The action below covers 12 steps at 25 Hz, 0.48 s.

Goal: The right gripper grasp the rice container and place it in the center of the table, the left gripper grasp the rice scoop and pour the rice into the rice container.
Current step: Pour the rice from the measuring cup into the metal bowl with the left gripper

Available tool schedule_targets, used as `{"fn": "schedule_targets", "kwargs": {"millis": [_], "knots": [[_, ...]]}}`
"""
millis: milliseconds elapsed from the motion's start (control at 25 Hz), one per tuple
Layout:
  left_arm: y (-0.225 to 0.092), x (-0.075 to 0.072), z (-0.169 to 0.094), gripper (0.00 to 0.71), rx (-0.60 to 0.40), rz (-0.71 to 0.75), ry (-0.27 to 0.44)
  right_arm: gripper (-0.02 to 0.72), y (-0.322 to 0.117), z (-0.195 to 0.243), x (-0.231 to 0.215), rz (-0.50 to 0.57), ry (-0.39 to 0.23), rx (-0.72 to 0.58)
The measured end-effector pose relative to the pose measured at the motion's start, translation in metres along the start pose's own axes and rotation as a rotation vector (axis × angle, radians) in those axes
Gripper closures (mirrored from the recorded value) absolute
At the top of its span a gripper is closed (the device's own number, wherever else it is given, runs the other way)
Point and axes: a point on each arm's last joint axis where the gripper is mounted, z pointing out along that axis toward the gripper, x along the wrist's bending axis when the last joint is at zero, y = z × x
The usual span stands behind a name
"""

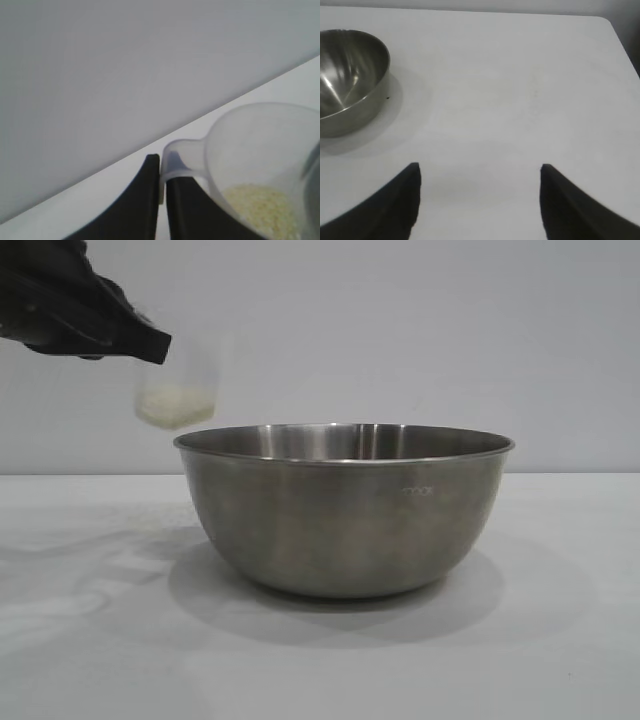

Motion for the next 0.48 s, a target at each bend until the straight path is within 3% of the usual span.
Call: {"fn": "schedule_targets", "kwargs": {"millis": [240,480], "knots": [[0.014,0.006,0.014,0.710,-0.074,0.146,0.009,0.289,0.000,0.000,0.000,0.000,0.000,0.000],[0.025,-0.004,0.017,0.710,-0.189,0.294,-0.109,0.289,0.000,0.000,0.000,0.000,0.000,0.000]]}}
